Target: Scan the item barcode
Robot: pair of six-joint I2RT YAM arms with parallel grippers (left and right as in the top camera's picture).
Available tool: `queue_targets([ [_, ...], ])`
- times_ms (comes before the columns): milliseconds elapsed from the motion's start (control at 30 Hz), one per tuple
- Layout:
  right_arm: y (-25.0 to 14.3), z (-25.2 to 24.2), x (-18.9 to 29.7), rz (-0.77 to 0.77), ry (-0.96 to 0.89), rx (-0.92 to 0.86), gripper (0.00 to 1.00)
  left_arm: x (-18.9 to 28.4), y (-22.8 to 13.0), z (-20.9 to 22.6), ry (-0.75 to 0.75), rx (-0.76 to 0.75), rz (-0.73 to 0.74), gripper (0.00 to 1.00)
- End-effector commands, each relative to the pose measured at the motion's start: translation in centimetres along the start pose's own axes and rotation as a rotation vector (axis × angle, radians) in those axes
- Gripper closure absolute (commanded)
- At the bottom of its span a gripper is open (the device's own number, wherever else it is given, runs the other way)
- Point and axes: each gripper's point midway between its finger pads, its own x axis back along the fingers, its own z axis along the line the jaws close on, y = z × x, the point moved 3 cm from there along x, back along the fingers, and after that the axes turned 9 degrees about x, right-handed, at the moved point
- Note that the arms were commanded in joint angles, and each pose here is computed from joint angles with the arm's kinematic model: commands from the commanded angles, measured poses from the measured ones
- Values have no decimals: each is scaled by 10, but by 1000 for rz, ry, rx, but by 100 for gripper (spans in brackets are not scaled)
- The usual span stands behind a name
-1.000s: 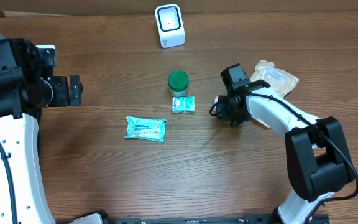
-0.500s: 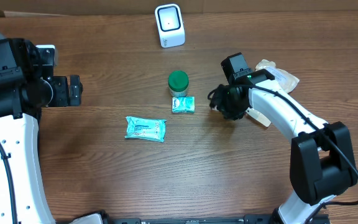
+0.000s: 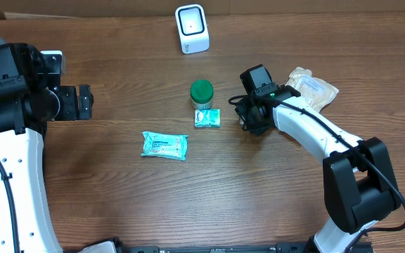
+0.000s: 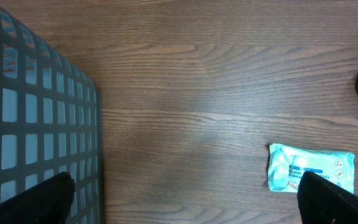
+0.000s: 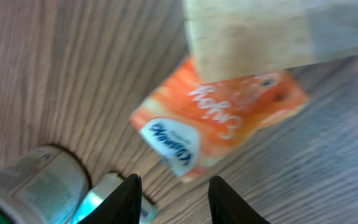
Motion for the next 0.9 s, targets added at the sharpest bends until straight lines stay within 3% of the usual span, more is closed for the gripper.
queue_targets([
  [0,4,-10,-8,-38,-33,-52,64,10,6,2,7,-12,-35,0],
  [267,1,-25,-31,-65,-6,-52,65,10,6,2,7,-12,-35,0],
  [433,-3,-35,-35,-55,-33,28,83,10,6,2,7,-11,-35,0],
  [467,-3,-35,-35,-54,-34,71,94,10,6,2,7,-11,-35,0],
  [667,-24,-27,-35,82,49,540,96,10,6,2,7,-11,-35,0],
  [767,-62,-18,-25,288,260,924,96,10,6,2,7,-11,-35,0],
  [867,-91,-30,-12,461,393,1124,92,10,6,2,7,-12,-35,0],
])
